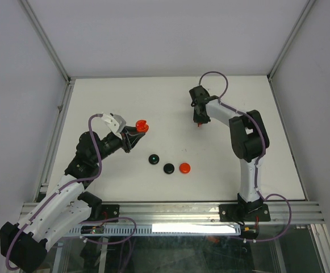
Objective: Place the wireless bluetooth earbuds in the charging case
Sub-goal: Pick up the earbud from the center of the board.
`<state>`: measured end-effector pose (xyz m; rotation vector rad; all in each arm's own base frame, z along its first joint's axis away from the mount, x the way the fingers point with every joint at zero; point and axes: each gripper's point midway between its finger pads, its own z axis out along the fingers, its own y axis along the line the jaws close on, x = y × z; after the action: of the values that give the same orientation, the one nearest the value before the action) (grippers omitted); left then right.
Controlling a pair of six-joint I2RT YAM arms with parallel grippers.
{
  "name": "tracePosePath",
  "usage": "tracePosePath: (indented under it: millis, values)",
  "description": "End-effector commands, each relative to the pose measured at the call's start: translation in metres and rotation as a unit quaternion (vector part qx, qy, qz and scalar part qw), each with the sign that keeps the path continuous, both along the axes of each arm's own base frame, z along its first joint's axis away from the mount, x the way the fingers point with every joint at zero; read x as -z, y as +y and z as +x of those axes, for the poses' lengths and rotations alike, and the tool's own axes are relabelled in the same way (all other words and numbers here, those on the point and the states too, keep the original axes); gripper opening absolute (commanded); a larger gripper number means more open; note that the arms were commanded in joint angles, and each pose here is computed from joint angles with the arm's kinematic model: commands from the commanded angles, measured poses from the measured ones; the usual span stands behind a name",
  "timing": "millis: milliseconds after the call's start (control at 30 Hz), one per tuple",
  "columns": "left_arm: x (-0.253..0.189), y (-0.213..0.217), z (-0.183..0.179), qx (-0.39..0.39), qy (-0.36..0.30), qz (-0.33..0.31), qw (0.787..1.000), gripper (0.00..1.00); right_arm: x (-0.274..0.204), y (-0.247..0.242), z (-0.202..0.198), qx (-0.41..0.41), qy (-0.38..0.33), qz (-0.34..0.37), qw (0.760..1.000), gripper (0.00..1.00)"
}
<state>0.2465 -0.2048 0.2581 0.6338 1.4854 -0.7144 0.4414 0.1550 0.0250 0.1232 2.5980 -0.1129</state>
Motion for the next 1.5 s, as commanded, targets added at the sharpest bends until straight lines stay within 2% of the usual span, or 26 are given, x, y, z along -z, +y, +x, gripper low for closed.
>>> tracePosePath:
  millis: [0, 400, 600, 767, 900, 1267, 1467]
  values:
    - [-0.031, -0.002, -0.004, 0.011, -0.030, -0.025, 0.999, 0.00, -0.011, 0.008, -0.029, -0.036, 0.020, 0.005, 0.999, 0.19]
    - [-0.031, -0.003, -0.004, 0.015, -0.029, -0.027, 0.999, 0.00, -0.004, 0.011, -0.116, -0.102, 0.084, -0.007, 0.991, 0.22]
    - [-0.029, -0.004, -0.004, 0.016, -0.026, -0.026, 0.999, 0.00, -0.004, 0.007, -0.139, -0.111, 0.100, 0.005, 0.989, 0.24]
    - [-0.028, -0.006, -0.003, 0.019, -0.022, -0.025, 0.999, 0.00, -0.004, 0.012, -0.143, -0.116, 0.110, 0.019, 0.987, 0.32]
    - [-0.027, -0.005, -0.003, 0.019, -0.022, -0.025, 0.999, 0.00, -0.002, 0.012, -0.145, -0.113, 0.118, 0.018, 0.986, 0.33]
    - [-0.026, -0.007, -0.003, 0.022, -0.020, -0.025, 0.999, 0.00, 0.008, 0.005, -0.151, -0.109, 0.142, 0.001, 0.984, 0.33]
    - [-0.025, -0.006, -0.003, 0.021, -0.019, -0.024, 0.999, 0.00, 0.018, 0.001, -0.152, -0.105, 0.150, -0.012, 0.983, 0.29]
